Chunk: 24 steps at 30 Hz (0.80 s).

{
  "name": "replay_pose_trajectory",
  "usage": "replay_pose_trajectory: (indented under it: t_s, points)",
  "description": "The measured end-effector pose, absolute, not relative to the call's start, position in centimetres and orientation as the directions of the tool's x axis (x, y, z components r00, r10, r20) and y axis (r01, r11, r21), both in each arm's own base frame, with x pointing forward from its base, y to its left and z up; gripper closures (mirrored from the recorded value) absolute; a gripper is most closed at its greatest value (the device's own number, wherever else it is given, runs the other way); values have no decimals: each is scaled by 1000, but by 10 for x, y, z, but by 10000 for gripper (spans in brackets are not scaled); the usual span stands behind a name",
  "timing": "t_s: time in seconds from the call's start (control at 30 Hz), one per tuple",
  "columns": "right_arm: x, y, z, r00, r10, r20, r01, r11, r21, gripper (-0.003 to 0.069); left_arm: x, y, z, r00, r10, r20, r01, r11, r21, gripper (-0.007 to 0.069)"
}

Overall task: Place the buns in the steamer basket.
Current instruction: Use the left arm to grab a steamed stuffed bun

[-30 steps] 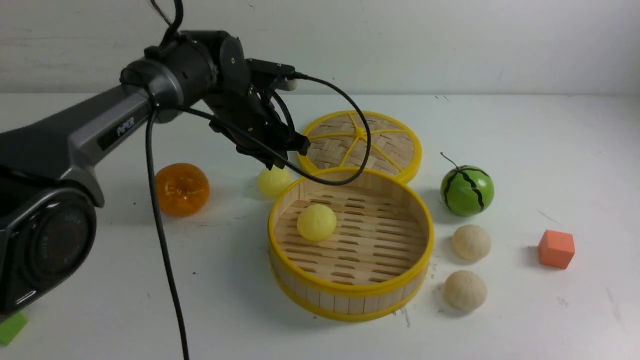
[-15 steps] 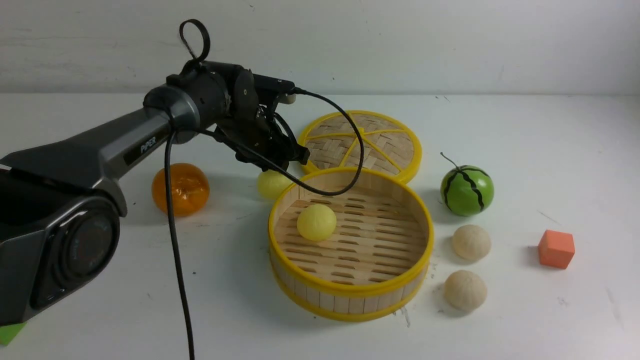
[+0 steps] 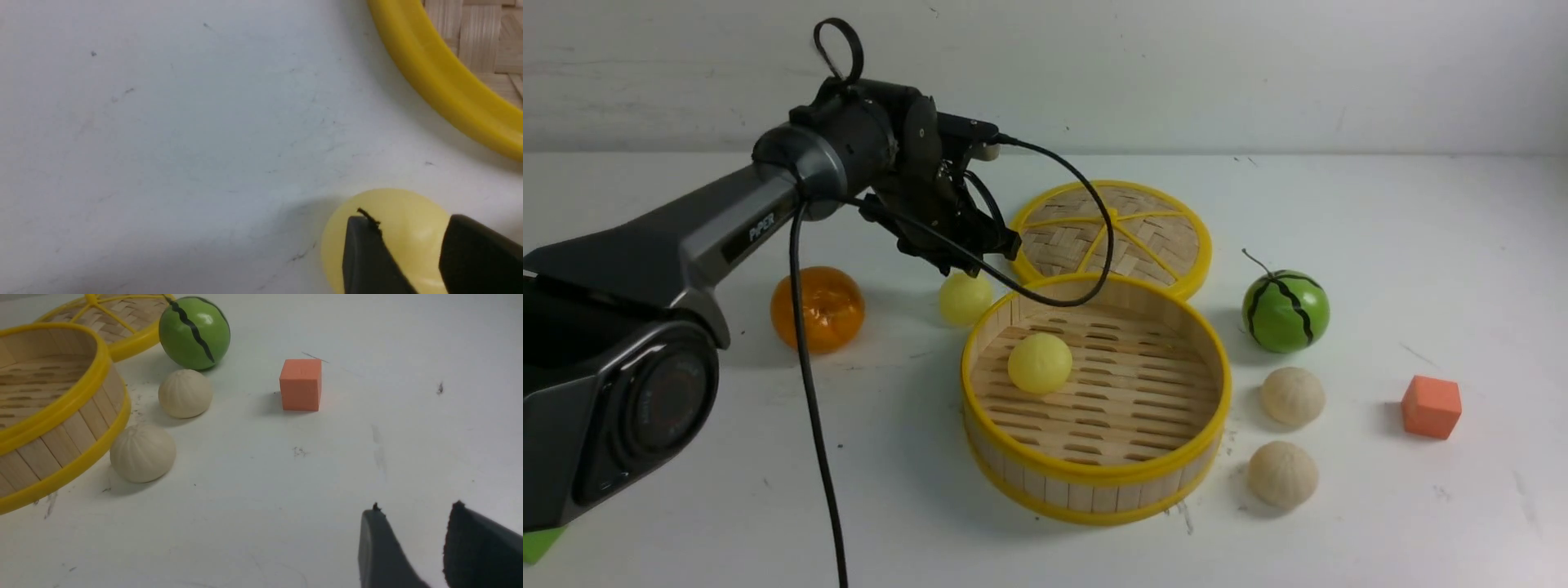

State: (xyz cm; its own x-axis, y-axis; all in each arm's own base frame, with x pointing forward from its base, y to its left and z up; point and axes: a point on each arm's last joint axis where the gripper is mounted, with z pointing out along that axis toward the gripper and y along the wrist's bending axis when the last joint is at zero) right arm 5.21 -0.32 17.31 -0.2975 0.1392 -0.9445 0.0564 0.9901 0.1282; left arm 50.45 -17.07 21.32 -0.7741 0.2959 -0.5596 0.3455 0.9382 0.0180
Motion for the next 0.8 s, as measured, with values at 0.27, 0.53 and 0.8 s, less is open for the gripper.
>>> replay_pose_trajectory:
  t_s: [0.27, 0.53, 0.8]
  points:
    - [52, -3, 173, -298, 139, -945, 56, 990, 128, 418, 500, -169, 218, -801, 302, -517, 344, 939, 15, 369]
    - [52, -3, 173, -298, 139, -945, 56, 990, 128, 418, 501, -172, 212, -813, 282, -509, 341, 940, -23, 369]
    - [52, -3, 173, -298, 139, -945, 56, 990, 128, 418, 505, -174, 197, -814, 282, -508, 339, 940, -23, 369]
